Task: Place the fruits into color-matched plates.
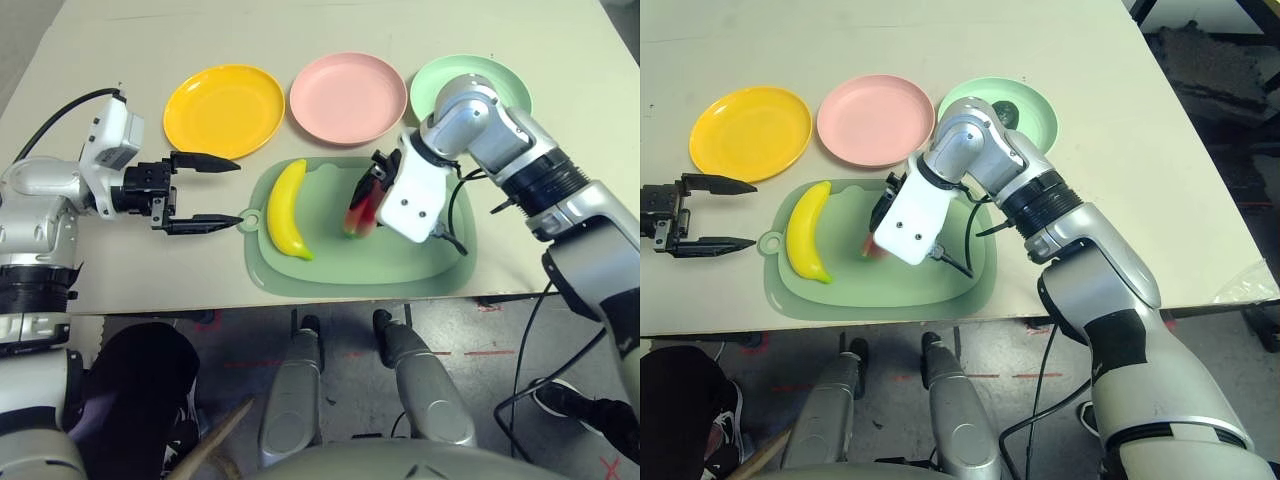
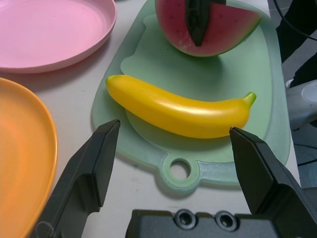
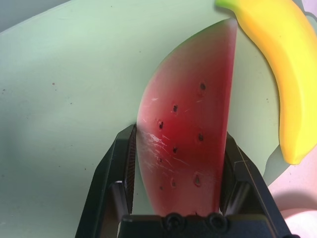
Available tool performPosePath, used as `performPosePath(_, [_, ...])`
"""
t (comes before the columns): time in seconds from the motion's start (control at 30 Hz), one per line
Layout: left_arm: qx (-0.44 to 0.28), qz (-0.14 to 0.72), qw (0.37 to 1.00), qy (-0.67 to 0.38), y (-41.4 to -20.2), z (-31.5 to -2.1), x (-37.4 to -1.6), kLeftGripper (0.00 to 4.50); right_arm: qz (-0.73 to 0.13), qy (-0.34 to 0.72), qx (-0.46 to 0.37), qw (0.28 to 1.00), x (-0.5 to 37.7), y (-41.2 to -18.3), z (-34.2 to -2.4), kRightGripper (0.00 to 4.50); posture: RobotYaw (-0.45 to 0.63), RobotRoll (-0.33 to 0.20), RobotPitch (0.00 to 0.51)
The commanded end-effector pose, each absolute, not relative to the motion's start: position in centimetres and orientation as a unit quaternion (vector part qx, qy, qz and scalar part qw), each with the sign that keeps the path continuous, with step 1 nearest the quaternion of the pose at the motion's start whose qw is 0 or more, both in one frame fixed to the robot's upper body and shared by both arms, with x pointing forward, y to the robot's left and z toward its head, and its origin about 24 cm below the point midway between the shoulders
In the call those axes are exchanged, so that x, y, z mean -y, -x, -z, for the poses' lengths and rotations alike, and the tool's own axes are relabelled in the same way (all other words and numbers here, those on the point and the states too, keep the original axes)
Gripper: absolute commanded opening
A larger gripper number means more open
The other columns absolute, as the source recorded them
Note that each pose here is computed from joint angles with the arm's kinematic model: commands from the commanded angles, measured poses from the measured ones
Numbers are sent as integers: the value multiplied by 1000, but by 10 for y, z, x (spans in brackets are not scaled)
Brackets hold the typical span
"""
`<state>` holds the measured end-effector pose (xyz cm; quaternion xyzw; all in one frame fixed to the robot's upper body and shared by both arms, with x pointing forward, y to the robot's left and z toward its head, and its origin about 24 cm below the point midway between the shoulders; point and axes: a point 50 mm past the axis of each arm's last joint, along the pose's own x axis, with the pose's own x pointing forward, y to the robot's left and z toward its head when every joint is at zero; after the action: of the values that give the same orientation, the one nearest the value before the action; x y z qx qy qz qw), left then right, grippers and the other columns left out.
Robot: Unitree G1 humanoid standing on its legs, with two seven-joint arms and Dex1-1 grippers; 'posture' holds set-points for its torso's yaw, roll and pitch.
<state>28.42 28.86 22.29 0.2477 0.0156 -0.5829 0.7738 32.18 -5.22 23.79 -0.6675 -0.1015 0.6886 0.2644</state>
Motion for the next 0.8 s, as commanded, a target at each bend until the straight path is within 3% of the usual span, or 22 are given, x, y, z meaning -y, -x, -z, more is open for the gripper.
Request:
performPosePath(0.03, [-21, 583, 772, -254, -284, -223, -290, 4500, -693, 661, 98, 270, 53, -321, -242, 2201, -50, 0, 368])
performPosePath(0.47, [2, 578, 781, -236, -286, -229, -288, 4500, -669, 658, 108, 328, 48, -329, -296, 2201, -61, 0, 368])
performPosePath(0.8, [14, 549, 801, -237, -291, -237, -284, 4500, -568, 653, 148, 478, 18, -360, -321, 2201, -47, 0, 363])
